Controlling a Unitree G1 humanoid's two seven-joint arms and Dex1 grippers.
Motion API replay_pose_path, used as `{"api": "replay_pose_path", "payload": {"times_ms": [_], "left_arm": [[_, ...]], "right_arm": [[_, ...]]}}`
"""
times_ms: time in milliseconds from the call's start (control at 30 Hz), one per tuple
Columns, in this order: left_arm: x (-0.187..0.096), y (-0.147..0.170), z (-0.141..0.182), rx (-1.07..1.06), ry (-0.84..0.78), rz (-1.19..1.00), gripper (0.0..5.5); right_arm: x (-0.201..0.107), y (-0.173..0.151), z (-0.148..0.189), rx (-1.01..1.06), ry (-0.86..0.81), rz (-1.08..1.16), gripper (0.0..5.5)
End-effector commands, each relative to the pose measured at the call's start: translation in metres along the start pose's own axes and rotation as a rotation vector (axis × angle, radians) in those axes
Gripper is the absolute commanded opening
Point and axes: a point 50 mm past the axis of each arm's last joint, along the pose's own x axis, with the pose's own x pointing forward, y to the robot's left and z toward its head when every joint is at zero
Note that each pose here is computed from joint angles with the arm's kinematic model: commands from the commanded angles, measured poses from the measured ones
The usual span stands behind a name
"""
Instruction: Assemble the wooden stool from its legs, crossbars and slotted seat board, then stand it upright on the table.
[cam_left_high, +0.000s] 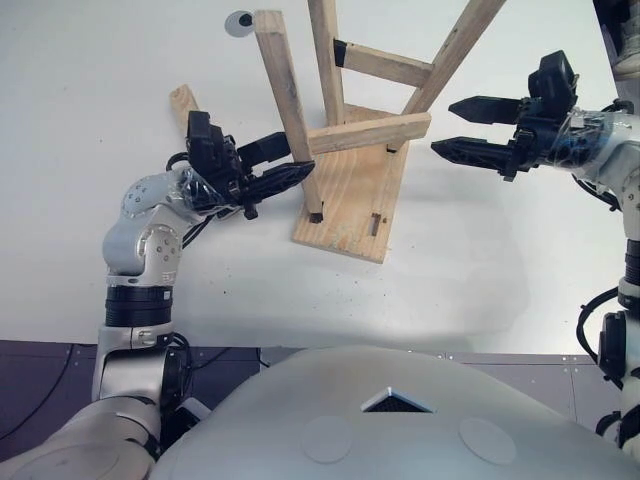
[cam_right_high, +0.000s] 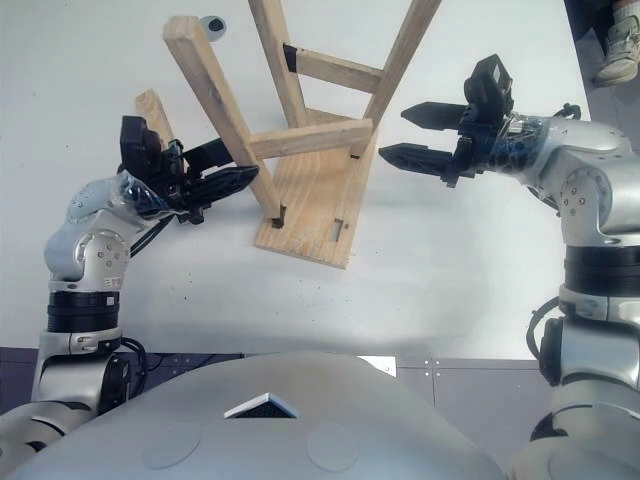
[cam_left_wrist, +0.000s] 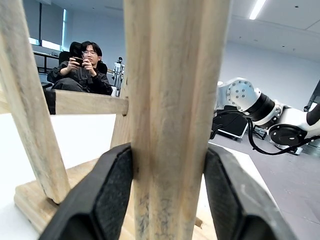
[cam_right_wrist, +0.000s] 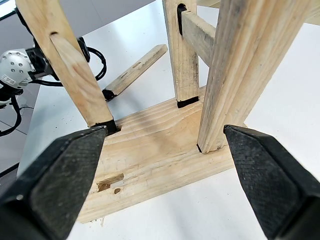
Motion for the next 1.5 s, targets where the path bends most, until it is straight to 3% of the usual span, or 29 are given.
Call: {"api": "replay_pose_path", "payload": {"times_ms": [33,333,600,1167,1333,1500], "left_arm": [[-0.004,0.002,-0.007,0.020,0.030,0.008,2.03],[-0.019,0.001,-0.025,0.017,0.235,-0.073,2.02],[-0.030,0.006,-0.010,0.075,0.407,-0.146,2.01],[-0.017,0.014,0.013,0.297,0.736,-0.222,2.01],[0.002,-0.001,0.015,0.252,0.785,-0.221,2.00],[0.003,-0.006,-0.001,0.189,0.877,-0.137,2.00]], "right_arm": [[0.004,-0.002,0.007,-0.034,-0.006,0.003,4.31],[0.007,-0.003,0.004,-0.044,-0.017,-0.013,4.31],[0.009,0.003,-0.004,-0.034,-0.038,-0.030,4.31],[0.010,0.009,-0.016,-0.005,-0.069,-0.078,4.31],[0.010,0.007,-0.015,0.000,-0.085,-0.102,4.31],[0.012,0.007,-0.014,0.003,-0.098,-0.117,4.31]]}}
